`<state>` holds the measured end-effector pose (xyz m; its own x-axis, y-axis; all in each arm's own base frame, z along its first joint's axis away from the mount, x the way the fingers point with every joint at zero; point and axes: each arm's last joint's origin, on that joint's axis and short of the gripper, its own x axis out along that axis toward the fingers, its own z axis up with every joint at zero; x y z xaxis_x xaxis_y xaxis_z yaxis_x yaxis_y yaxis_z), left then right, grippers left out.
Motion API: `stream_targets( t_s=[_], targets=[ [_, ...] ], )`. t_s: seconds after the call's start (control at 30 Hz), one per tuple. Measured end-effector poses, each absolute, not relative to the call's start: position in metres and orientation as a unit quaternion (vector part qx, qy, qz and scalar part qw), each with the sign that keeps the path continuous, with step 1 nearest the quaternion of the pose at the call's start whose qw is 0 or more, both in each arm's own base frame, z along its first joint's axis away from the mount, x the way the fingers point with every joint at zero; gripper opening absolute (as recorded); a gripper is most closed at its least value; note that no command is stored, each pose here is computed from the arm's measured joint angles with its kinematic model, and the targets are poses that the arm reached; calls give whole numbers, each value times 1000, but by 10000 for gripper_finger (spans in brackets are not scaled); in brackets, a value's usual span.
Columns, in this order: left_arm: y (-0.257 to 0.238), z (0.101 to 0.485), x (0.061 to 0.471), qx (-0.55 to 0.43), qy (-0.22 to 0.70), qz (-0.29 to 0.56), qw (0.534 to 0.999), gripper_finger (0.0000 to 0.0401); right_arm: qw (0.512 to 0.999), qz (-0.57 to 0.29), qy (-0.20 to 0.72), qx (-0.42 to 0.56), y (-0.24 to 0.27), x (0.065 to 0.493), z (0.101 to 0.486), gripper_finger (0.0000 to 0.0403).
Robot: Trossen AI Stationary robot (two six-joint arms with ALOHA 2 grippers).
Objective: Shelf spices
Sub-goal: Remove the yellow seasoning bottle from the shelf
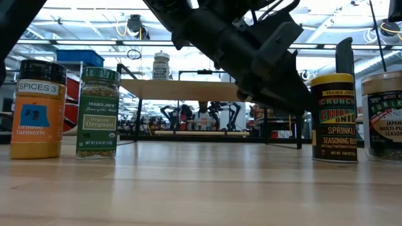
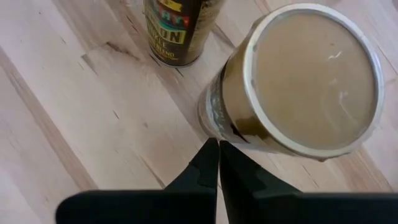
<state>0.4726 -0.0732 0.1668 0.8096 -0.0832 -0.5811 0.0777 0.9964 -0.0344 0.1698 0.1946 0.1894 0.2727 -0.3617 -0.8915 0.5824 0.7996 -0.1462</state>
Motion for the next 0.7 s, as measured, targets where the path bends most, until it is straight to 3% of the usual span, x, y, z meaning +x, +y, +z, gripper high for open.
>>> stream_targets(
  t_s=[0.5,0.7],
  targets=[
    [-71,170,475,2,287,-20,958,191,820,-279,483,124,200,177,190,0],
    [-70,191,468,6,296,-21,955,191,820,-275,484,133,202,174,191,0]
  ],
)
